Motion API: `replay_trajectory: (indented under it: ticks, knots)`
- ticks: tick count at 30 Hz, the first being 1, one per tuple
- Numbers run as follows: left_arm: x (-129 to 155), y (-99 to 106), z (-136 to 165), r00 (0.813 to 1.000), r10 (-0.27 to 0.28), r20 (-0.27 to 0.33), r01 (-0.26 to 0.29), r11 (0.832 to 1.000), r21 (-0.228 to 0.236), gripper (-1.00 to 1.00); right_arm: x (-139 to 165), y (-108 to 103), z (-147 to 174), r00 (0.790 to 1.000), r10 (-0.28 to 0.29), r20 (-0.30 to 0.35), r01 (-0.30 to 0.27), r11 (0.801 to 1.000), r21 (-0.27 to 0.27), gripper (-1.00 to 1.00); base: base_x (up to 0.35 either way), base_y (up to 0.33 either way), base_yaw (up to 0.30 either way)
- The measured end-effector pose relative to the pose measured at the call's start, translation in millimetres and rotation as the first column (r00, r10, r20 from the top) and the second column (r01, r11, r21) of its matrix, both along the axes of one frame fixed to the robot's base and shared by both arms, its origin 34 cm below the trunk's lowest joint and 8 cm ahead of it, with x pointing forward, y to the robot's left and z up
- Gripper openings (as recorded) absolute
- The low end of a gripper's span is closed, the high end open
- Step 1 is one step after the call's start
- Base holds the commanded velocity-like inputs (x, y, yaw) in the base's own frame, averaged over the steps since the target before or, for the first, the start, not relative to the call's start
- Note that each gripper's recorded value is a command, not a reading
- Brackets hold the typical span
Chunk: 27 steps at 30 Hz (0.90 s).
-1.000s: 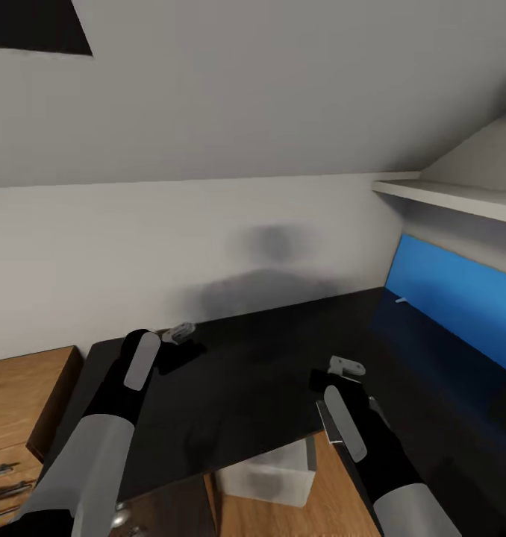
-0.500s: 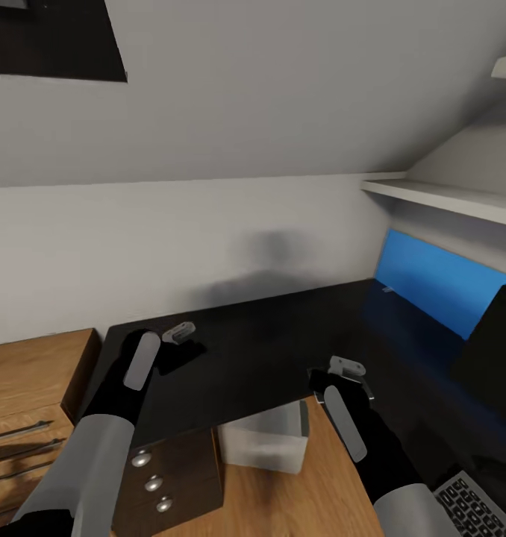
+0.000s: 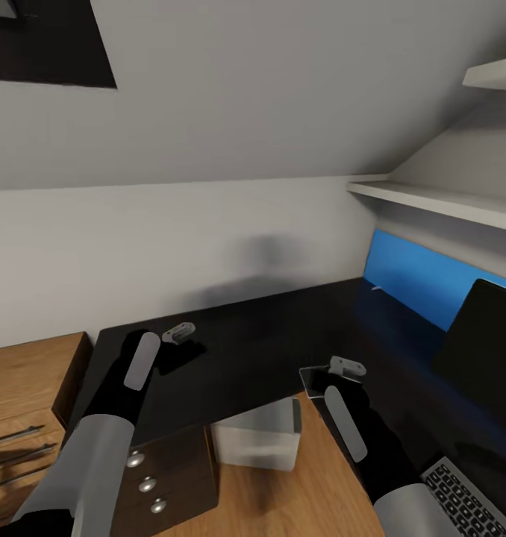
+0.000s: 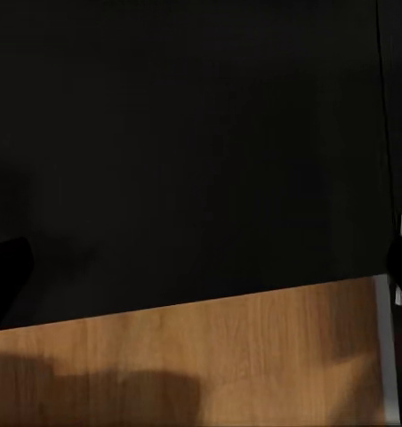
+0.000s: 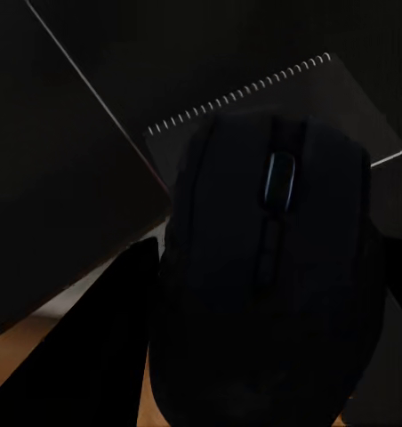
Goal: In the bedroom, organize the workspace by keeping the computer under the desk, ensuring the monitor is on the desk, placing the keyboard on the desk next to the monitor, placing the mouse on the desk next to the keyboard, moving the folder from the swivel chair onto the desk next to the mouse, stacking the notebook on top of the folder with the pen on top of the notebook, and positioning the swivel chair next to the desk.
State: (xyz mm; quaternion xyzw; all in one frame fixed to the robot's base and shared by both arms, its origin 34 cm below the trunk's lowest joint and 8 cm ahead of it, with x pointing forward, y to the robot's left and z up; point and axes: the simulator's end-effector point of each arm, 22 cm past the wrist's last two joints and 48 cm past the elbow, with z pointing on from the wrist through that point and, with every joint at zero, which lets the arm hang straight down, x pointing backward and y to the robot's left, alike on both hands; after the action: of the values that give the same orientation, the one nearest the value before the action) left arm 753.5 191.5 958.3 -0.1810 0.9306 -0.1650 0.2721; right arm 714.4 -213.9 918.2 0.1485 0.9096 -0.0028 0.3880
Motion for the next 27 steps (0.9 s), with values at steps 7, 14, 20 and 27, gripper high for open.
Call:
replay_trajectory:
  ticks: [7,14,20,27]
  knots:
    - [0.0,-0.3,5.0,1.000,-0.001,0.008,0.001,1.000,0.001,1.00,0.0,-0.3,4.1,1.000,-0.001,0.007,0.001,1.000,0.000,-1.00,0.000,0.000,-0.178]
    - [10.2,1.9,36.5,0.996,0.011,0.089,-0.010,1.000,-0.003,1.00,-1.1,0.6,4.9,1.000,0.001,0.005,-0.001,1.000,-0.002,-1.00,0.000,0.000,-0.180]
    - [-27.2,18.6,102.2,0.942,0.050,0.331,-0.054,0.999,0.003,1.00,-1.4,0.5,8.1,1.000,0.001,0.011,-0.001,1.000,-0.003,-1.00,0.000,0.000,-0.180]
    - [-36.2,12.1,124.3,0.902,0.062,0.426,-0.063,0.998,-0.012,1.00,-2.5,-1.0,7.8,1.000,-0.002,0.007,0.002,1.000,-0.005,-1.00,0.000,0.000,-0.180]
